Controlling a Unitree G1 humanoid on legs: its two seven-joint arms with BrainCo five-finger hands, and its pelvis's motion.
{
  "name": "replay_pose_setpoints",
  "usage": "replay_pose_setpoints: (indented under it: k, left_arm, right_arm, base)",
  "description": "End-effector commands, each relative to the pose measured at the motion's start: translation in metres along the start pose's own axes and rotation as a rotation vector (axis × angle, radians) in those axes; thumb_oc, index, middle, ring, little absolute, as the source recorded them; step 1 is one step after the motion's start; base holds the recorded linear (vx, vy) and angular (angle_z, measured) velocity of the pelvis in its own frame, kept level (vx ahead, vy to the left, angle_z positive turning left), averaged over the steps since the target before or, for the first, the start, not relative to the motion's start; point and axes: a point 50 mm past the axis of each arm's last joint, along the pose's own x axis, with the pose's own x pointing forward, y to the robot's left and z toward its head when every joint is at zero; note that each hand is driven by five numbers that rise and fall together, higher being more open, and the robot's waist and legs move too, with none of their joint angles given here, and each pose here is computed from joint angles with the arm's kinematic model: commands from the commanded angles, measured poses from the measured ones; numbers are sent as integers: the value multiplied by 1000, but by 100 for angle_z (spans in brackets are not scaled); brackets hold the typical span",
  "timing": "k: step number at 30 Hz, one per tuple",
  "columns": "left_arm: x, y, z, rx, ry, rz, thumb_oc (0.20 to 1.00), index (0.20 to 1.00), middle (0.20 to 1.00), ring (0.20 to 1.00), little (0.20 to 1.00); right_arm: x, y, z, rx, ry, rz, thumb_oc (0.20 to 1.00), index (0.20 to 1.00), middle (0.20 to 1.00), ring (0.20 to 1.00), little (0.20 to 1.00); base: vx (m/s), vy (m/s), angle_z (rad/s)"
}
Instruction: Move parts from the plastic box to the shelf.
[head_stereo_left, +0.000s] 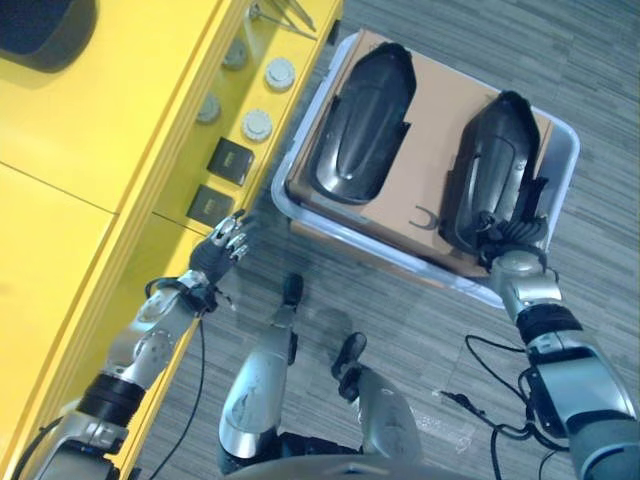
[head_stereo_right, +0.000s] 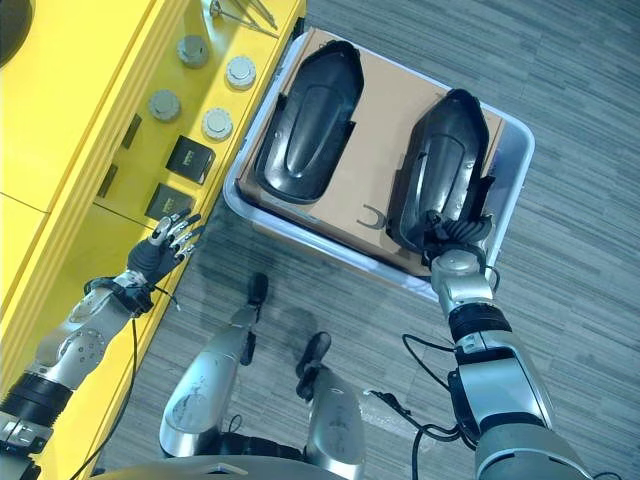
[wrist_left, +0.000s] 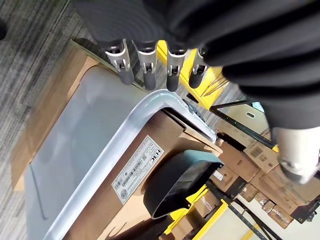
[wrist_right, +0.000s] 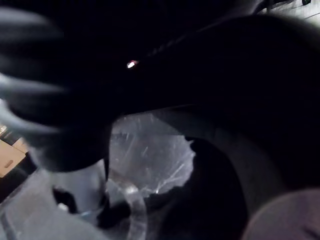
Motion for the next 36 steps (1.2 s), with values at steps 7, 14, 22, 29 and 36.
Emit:
replay_pose_setpoints:
  k: [7,14,22,29,36]
  left_arm:
    - [2,-13,17,-17,-119,-72,1000,1000,1000,1000,1000]
    - [-5,-24,18,14,-135,-175,1000,1000,1000,1000,1000]
    - [18,-54,4,-110,29,-184,1000,1000,1000,1000,1000]
    - [60,-67,-43,-171,311,-51,1000,1000,1000,1000,1000]
    - [78,-84,-66,-148,441,-80,1000,1000,1000,1000,1000]
  right_arm:
    - [6,-13,4,-28,-35,7,200,200,200,200,200]
    - [-15,-12,7,26,-199,45,200,200,200,200,200]
    - [-42,15,34,-37,-354,209,200,200,200,200,200]
    - [-66,78,58,-40,-365,409,200,200,200,200,200]
    - [-92,118,56,-90,-349,558,200,200,200,200,200]
  base:
    - [-29,3,-1]
    - [28,30,-7]
    - [118,110,-12]
    - [86,14,-11]
    - [25,-7,-15]
